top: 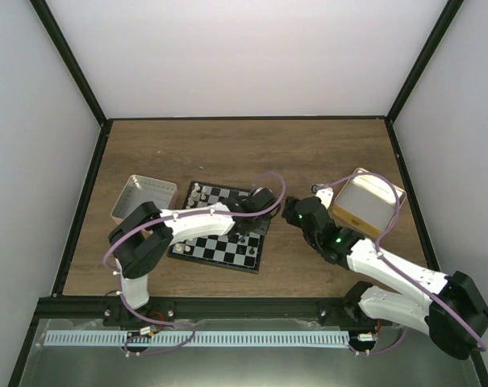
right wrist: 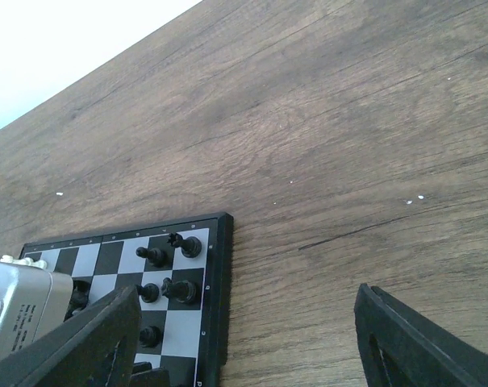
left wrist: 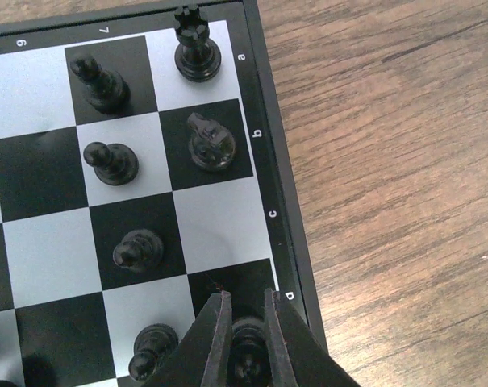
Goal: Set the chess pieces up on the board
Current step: Place the chess piece on the chessboard, then pick up the chess piece from the chessboard.
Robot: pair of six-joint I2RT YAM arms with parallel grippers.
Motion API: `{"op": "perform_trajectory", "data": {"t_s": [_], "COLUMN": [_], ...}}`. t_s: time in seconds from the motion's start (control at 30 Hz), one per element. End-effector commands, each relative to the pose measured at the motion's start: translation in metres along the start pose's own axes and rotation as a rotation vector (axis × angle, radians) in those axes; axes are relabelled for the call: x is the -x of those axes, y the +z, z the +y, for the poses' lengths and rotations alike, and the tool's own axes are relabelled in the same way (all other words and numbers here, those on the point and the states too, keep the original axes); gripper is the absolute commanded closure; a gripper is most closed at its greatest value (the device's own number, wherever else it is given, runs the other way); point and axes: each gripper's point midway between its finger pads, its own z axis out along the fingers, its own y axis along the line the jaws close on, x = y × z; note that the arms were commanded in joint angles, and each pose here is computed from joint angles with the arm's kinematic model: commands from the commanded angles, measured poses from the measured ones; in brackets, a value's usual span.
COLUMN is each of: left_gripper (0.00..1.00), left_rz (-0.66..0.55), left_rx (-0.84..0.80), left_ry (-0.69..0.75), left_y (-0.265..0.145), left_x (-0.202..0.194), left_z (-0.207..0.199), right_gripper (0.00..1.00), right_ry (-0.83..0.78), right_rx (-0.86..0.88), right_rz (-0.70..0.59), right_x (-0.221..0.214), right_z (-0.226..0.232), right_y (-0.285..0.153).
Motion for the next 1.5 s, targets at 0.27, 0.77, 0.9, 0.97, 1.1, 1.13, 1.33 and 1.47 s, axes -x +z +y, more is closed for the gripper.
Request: {"op": "perform_trajectory", "data": {"t_s": [0.27,0.77,0.9,0.97,1.1,1.13,1.33,1.47], "left_gripper": [0.86,0.69,0.64,0.62,0.55,0.53,0.51,0.5], "left_rz": [-0.012,-0.041,-0.073,-0.091,-0.136,-0.145,-0.162,-0.2], "left_rx": [0.006,-0.029,-0.045,-0.047,-0.049,-0.045,-0.022,-0.037], "left_ry": [-0.004,-0.012,-0.028,-0.046,-0.1,-0.119,-0.268,-0.357], "left_y": [0.01,-0.01,-0.024,-0.031,-0.048,-0.051,-0.058,-0.068], "left_x": [0.012,0.024,0.037,0.043,0.055,0.056,0.056,0.053], "left_z": [0.0,-0.003,-0.002,0.002,0.018,0.025,0.078,0.106], "right_gripper": [0.26,0.26,0.26,0.26,0.25,0.25,0.25,0.26], "right_ry": [0.007,0.023,0.028,0.029,0.026,0.019,-0.079,-0.192], "right_rx": [-0.029,-0.02,-0.015,-0.013,0.005,0.013,0.143,0.182], "right_rz": [-0.025,-0.042,-0.042,-0.044,-0.043,-0.039,0.035,0.122], "right_x": [0.006,0.011,0.012,0.012,0.014,0.013,0.004,-0.004], "right_z": [-0.008,-0.008,-0.007,-0.007,-0.004,-0.002,0.031,0.057], "right_y": [-0.001,-0.006,-0.007,-0.008,-0.01,-0.009,-0.004,0.009]}}
